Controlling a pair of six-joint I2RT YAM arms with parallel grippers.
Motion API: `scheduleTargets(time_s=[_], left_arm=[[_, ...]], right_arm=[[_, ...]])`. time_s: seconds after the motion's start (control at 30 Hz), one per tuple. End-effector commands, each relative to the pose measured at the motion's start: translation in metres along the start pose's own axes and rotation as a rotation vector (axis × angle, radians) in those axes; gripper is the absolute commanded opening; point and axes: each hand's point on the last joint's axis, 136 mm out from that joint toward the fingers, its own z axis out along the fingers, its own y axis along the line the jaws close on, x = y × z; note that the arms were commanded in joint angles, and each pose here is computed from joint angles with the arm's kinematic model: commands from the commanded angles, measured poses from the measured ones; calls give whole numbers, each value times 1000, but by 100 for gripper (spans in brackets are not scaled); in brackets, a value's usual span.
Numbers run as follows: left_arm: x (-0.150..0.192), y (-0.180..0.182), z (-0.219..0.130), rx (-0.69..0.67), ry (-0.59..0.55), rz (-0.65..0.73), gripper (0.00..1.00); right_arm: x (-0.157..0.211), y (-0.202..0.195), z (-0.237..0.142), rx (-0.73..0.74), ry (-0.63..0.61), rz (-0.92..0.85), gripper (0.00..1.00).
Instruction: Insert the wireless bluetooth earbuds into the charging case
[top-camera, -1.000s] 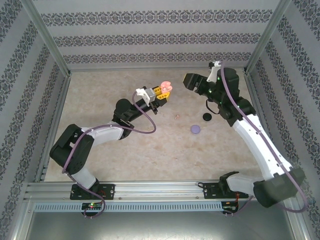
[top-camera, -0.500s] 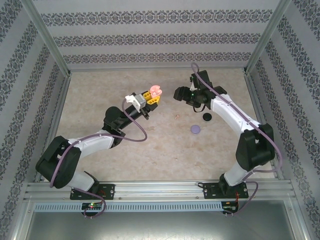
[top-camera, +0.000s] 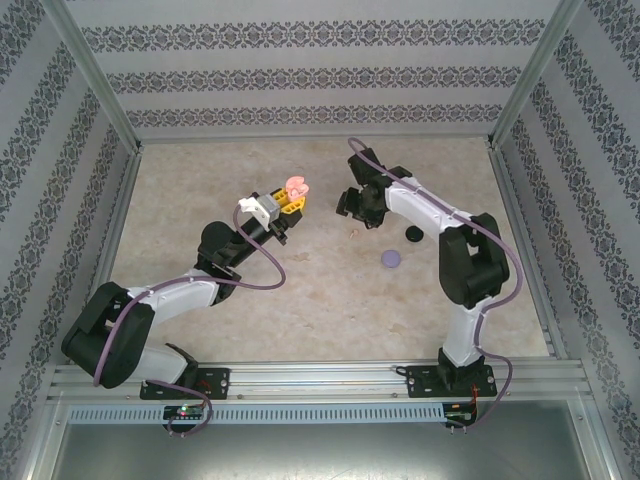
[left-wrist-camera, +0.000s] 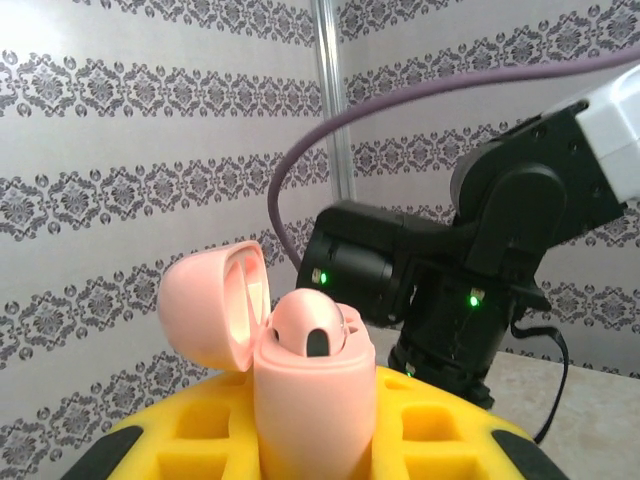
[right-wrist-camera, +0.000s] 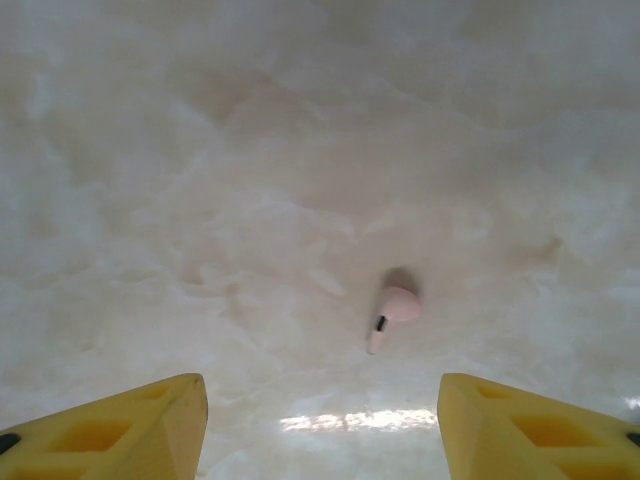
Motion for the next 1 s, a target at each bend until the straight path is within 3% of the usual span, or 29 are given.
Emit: scheduleTargets(time_s=[0.0,0.4,0.97], left_arm=[[-15,7,-4,-26,-52,15,0],[-10,9,-4,-28,-57,8,0],[-8,11,-3,-27,-63,9,0]], right_arm=[[1,-13,8,108,-20,99,61],[5,-24,41,218,7,196,59],[16,-22,66,250,51,215,51]])
